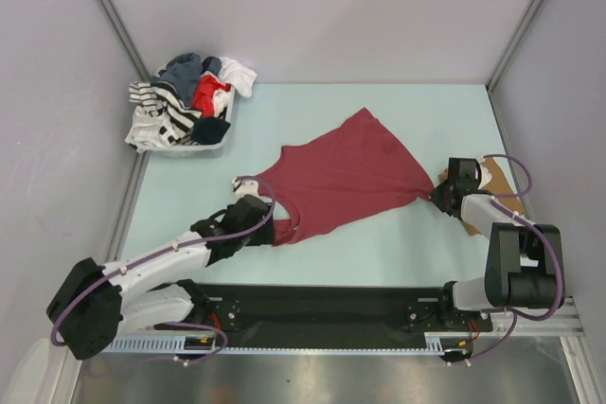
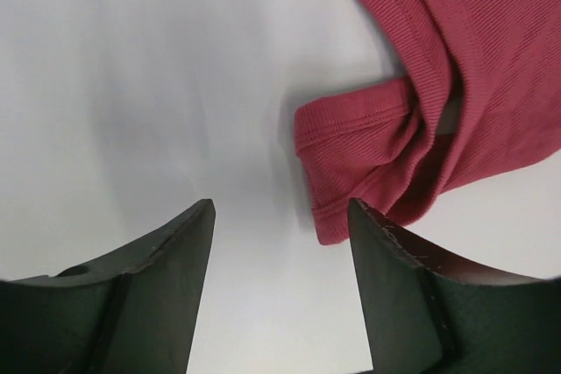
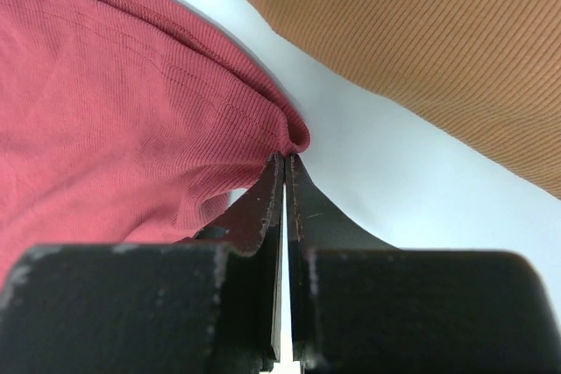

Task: Fold and stack the tank tops

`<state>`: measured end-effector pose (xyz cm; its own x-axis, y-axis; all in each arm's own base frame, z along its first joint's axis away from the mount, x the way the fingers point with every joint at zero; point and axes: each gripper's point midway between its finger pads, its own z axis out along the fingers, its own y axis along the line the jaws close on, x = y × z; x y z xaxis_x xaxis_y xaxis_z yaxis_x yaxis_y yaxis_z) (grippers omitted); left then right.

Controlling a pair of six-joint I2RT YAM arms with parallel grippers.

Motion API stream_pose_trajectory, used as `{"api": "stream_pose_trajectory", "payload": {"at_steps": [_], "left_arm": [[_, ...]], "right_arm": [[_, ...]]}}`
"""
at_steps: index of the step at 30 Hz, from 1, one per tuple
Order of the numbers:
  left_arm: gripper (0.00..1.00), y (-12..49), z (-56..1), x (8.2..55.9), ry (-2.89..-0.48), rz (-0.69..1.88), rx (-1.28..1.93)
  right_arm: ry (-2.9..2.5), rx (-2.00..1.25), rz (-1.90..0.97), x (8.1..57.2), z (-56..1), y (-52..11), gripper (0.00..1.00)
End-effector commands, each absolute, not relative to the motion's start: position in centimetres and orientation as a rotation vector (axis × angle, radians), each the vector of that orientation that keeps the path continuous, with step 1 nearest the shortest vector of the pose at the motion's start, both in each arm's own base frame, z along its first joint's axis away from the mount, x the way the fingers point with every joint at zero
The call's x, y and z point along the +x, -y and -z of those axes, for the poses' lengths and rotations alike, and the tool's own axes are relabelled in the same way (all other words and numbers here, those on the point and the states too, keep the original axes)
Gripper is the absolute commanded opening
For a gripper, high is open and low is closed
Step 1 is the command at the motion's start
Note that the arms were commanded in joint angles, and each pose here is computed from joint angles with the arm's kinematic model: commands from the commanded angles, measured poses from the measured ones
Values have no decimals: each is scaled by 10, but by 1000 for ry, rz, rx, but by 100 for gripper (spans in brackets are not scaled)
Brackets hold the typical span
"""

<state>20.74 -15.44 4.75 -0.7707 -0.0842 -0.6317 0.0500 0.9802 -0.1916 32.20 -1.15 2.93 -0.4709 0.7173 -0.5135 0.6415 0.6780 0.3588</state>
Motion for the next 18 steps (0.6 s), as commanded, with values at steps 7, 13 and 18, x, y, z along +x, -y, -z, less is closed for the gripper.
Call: {"api": "stream_pose_trajectory", "payload": {"at_steps": [7, 13, 18], "left_arm": [[75, 176, -51, 220, -2393, 332, -58], [52, 190, -42, 220, -2416, 391, -64], [7, 188, -32, 215, -2433, 376, -103]], "right_arm": [[-2201, 994, -189, 332, -42, 9, 0], [-2195, 994, -186, 331, -43, 9, 0], [-2188, 994, -182, 332, -45, 10, 0]]}}
